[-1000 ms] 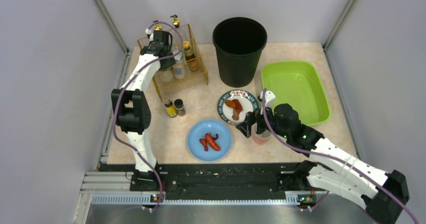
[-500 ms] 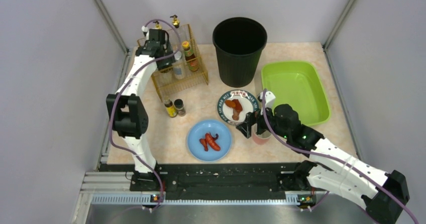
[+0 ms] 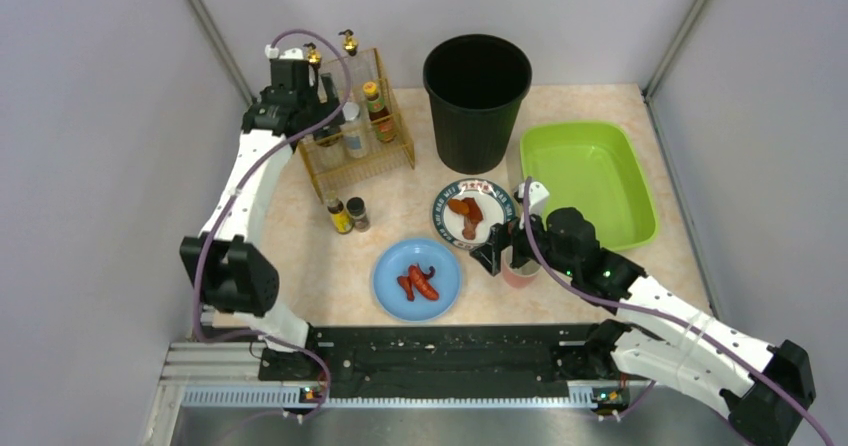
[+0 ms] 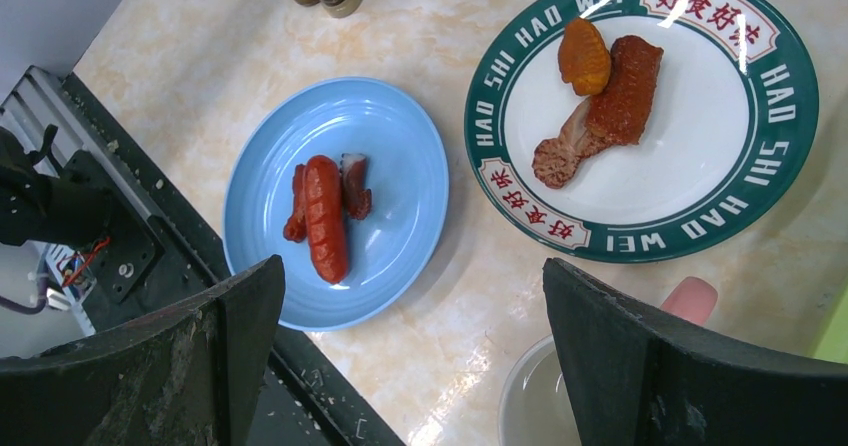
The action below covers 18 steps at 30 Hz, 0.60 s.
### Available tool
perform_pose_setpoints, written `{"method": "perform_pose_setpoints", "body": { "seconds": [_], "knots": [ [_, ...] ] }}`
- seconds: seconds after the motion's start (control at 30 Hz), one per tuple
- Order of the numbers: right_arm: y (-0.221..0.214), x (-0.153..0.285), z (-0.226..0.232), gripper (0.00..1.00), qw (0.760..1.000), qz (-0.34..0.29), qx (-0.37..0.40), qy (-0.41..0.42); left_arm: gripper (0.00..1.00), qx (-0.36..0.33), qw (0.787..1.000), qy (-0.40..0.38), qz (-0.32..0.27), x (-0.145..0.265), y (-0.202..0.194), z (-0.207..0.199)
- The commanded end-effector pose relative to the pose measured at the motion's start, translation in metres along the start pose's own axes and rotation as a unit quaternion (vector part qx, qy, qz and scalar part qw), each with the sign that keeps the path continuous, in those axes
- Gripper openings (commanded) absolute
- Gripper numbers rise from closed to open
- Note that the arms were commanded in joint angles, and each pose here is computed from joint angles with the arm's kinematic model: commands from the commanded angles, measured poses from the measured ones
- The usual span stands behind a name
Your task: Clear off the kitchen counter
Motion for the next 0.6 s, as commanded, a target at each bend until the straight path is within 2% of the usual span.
{"method": "perform_pose_setpoints", "body": {
  "seconds": [0.0,0.17,0.27,0.4,0.57],
  "knots": [
    [0.016,0.001,0.005,0.99,1.0,-0.029,0.002,0.011,0.99,0.001,0.997,-0.065,-0.035,0.05,-0.001,-0.005],
    [0.017,0.0,0.007,0.99,1.0,-0.024,0.003,0.016,0.99,-0.012,0.997,-0.068,-0.043,0.079,-0.03,0.002],
    [0.019,0.0,0.007,0.99,0.999,-0.027,0.003,0.017,0.99,-0.034,0.997,-0.063,-0.027,0.086,-0.059,0.002],
    [0.02,-0.001,0.007,0.99,1.0,-0.027,0.002,0.017,0.98,-0.067,0.996,-0.053,-0.002,0.088,-0.1,-0.004],
    [0.019,-0.002,0.007,0.99,1.0,-0.025,0.002,0.017,0.97,-0.072,0.997,-0.023,-0.001,0.082,-0.119,0.008]
  ]
}}
Point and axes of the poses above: each gripper's point midway between its finger pads, its own x axis back along the fingers, its own z axis along the line the jaws close on, y = z × x, the point moved 6 cm from there along x, back along the fingers, and after that the axes turned 8 degrees about x, right-handed, at the moved point
